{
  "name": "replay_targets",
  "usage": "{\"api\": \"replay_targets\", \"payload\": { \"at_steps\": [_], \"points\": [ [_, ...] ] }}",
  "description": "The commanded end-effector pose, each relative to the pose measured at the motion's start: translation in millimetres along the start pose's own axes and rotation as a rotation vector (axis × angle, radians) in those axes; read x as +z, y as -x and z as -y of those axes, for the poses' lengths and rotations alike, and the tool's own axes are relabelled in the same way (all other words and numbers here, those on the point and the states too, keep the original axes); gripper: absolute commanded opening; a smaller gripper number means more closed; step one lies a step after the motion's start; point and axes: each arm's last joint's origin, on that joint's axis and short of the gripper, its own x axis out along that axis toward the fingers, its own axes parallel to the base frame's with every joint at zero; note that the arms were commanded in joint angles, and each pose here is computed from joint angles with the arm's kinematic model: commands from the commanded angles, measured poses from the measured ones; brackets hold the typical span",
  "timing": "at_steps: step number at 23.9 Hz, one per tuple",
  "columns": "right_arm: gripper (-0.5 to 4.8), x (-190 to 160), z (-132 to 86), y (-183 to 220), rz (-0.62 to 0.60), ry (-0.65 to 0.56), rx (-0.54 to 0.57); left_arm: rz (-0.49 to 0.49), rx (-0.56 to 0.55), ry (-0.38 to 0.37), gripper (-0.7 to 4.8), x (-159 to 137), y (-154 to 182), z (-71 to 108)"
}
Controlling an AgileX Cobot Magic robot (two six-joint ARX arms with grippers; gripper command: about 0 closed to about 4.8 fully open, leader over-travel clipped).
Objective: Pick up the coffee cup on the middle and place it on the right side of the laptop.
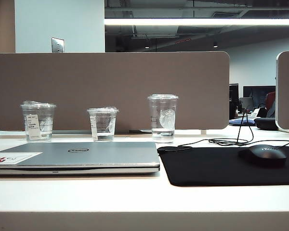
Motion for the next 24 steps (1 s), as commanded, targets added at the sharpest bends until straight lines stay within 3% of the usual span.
{"api": "replay_targets", "payload": {
  "at_steps": [1, 20, 24],
  "points": [
    [-0.01, -0.2, 0.0, -0.2, 0.014, -0.004, 0.0, 0.01, 0.001, -0.001, -0.05, 1.8, 0.1, 0.0],
    [-0.01, -0.2, 0.0, -0.2, 0.014, -0.004, 0.001, 0.01, 0.001, -0.001, -0.05, 1.9, 0.1, 0.0],
    [-0.01, -0.2, 0.0, -0.2, 0.014, -0.004, 0.001, 0.009, -0.058, 0.002, -0.05, 1.7, 0.0, 6.4]
  ]
}}
